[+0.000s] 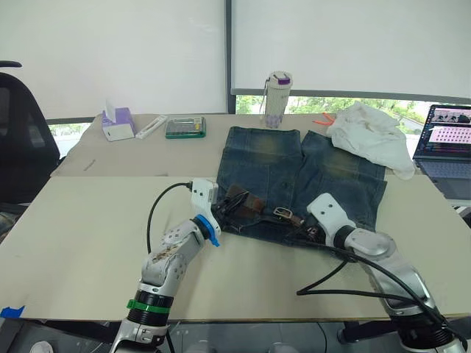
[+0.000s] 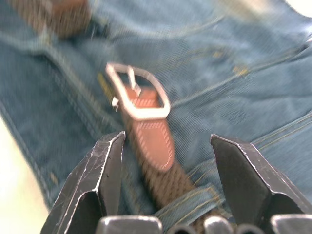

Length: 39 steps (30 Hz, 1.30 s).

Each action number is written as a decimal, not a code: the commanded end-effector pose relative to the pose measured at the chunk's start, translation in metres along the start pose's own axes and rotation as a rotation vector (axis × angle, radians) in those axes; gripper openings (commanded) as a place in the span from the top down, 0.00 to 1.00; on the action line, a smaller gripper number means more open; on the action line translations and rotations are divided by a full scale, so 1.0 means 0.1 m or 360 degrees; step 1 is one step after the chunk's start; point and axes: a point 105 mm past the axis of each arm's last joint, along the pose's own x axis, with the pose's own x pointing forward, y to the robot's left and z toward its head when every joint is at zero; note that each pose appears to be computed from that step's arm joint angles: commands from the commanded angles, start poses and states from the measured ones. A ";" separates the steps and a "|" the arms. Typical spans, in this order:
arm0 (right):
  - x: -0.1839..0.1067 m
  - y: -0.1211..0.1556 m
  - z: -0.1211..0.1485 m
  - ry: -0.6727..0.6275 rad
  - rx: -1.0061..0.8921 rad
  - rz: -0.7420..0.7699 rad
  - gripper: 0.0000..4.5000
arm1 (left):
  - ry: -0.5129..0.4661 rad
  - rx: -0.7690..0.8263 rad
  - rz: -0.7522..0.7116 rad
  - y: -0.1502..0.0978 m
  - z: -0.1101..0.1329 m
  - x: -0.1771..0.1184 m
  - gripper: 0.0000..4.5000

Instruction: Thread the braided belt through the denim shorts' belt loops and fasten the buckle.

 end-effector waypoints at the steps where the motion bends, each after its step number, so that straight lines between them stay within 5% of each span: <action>1: 0.01 -0.08 0.09 -0.0033 -0.0099 -0.0051 0.31 | -0.0065 0.0054 -0.0049 -0.09 0.13 0.01 1.00; 8: 0.08 -0.18 0.10 -0.0015 -0.0199 -0.0145 0.31 | -0.0059 0.0058 -0.0046 -0.08 0.12 0.01 1.00; 11: 0.09 -0.17 0.11 -0.0020 -0.0251 -0.0135 0.45 | -0.0059 0.0058 -0.0046 -0.09 0.12 0.01 1.00; 18: 0.04 0.00 0.09 -0.0070 -0.0254 -0.0048 1.00 | -0.0035 -0.0002 -0.0039 -0.09 0.14 0.04 1.00; 24: -0.07 -0.16 0.18 -0.0245 -0.0274 -0.0334 1.00 | -0.0067 -0.0155 -0.0039 -0.10 0.27 0.11 1.00; 31: -0.21 -0.19 0.30 -0.0565 -0.0183 -0.0656 1.00 | -0.0108 -0.0619 -0.0019 -0.12 0.39 0.33 1.00; 39: -0.28 -0.11 0.27 -0.0835 0.0134 -0.0812 1.00 | -0.0107 -0.0736 -0.0046 -0.19 0.38 0.39 1.00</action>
